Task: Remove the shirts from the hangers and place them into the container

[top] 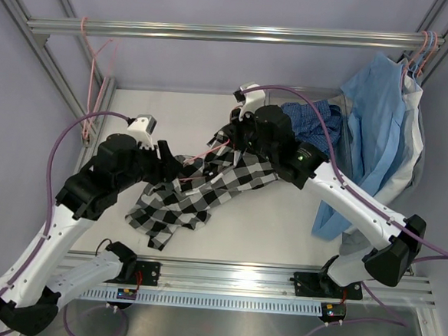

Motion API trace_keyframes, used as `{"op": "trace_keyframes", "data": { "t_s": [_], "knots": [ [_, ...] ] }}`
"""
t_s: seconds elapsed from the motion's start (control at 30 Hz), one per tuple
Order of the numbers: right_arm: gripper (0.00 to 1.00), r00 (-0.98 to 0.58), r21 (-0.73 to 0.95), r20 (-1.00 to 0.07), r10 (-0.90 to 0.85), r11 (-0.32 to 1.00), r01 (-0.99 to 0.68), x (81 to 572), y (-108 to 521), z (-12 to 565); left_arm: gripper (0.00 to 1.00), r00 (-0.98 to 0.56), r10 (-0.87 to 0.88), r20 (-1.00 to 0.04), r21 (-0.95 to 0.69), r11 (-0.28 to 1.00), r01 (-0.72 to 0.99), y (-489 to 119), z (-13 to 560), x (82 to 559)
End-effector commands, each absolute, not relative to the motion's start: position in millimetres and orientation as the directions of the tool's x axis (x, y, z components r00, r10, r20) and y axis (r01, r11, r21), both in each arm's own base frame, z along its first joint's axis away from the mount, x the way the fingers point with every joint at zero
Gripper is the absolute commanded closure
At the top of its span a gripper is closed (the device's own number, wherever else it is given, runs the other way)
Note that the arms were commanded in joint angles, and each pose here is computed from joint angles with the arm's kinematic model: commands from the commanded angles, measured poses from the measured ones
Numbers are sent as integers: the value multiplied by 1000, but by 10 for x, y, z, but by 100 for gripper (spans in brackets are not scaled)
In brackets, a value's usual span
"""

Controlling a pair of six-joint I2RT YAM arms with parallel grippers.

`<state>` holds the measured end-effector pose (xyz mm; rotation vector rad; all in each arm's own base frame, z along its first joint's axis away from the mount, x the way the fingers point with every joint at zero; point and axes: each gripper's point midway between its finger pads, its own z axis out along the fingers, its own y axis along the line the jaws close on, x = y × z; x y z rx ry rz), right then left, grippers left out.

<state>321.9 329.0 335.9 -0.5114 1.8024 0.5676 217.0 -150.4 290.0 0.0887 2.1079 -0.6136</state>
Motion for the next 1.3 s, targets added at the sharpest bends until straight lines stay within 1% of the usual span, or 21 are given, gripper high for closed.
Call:
{"op": "trace_keyframes", "data": {
  "t_s": [0.0, 0.03, 0.07, 0.13, 0.17, 0.2, 0.27, 0.3, 0.43, 0.53, 0.7, 0.87, 0.97, 1.0, 1.03, 1.07, 1.1, 1.17, 1.2, 1.23, 1.27],
  "knots": [
    [100, -208, 132, -978, 7, 793, -595, 3262, 3344, 3644, 42, -573, -147, -806, -363, 888, 283, -1480, 2848, 2229],
    [100, -209, 131, -978, 4, 794, -594, 3257, 3346, 3637, 45, -570, -144, -809, -345, 902, 261, -1441, 2807, 2267],
    [100, -210, 130, -978, 3, 794, -594, 3260, 3348, 3630, 51, -573, -130, -809, -330, 908, 258, -1432, 2773, 2287],
    [100, -214, 135, -977, 6, 794, -593, 3254, 3345, 3630, 59, -576, -114, -810, -308, 918, 251, -1408, 2729, 2310],
    [100, -215, 136, -977, 7, 794, -593, 3245, 3342, 3633, 65, -577, -108, -810, -299, 922, 247, -1395, 2714, 2318],
    [100, -215, 139, -976, 10, 795, -591, 3240, 3335, 3639, 80, -581, -101, -808, -291, 925, 245, -1393, 2691, 2329],
    [100, -215, 139, -976, 13, 799, -585, 3233, 3300, 3640, 97, -580, -91, -810, -270, 935, 231, -1351, 2658, 2345],
    [100, -214, 139, -977, 14, 800, -584, 3224, 3292, 3645, 100, -581, -86, -809, -258, 940, 221, -1325, 2632, 2351],
    [100, -210, 136, -977, 18, 818, -558, 3189, 3168, 3668, 100, -570, -73, -819, -199, 966, 163, -1159, 2594, 2365],
    [100, -194, 120, -981, 24, 859, -498, 3201, 2960, 3669, 100, -556, -75, -828, -186, 972, 146, -1077, 2572, 2318],
    [100, -165, 143, -984, 69, 855, -499, 3041, 2766, 3879, 100, -579, -59, -813, -130, 988, 82, -893, 2402, 2269],
    [100, -134, 192, -981, 142, 834, -517, 2845, 2603, 4154, 100, -581, -79, -810, -154, 985, 81, -899, 2363, 2288],
    [100, -126, 225, -974, 186, 810, -541, 2760, 2592, 4292, 100, -591, -86, -802, -190, 975, 115, -999, 2316, 2294],
    [100, -125, 233, -972, 197, 804, -548, 2743, 2597, 4326, 97, -599, -84, -797, -216, 964, 152, -1081, 2310, 2271],
    [100, -126, 239, -971, 203, 797, -555, 2731, 2609, 4345, 89, -600, -86, -795, -230, 959, 167, -1117, 2294, 2265],
    [100, -133, 239, -971, 198, 788, -568, 2725, 2648, 4327, 77, -588, -91, -804, -243, 952, 184, -1151, 2329, 2272],
    [100, -137, 238, -971, 195, 784, -573, 2722, 2665, 4311, 57, -571, -98, -815, -253, 946, 200, -1160, 2380, 2250],
    [100, -157, 233, -972, 173, 766, -600, 2719, 2760, 4192, 36, -532, -108, -840, -254, 944, 210, -1133, 2503, 2246],
    [100, -162, 226, -974, 160, 756, -615, 2714, 2804, 4139, 28, -509, -112, -853, -248, 946, 207, -1104, 2580, 2248],
    [100, -172, 221, -974, 144, 746, -628, 2713, 2854, 4042, 17, -479, -113, -870, -241, 947, 214, -1071, 2674, 2230],
    [100, -190, 222, -974, 126, 717, -661, 2680, 2946, 3958, 13, -462, -114, -879, -235, 948, 215, -1050, 2737, 2227]
  ]
}}
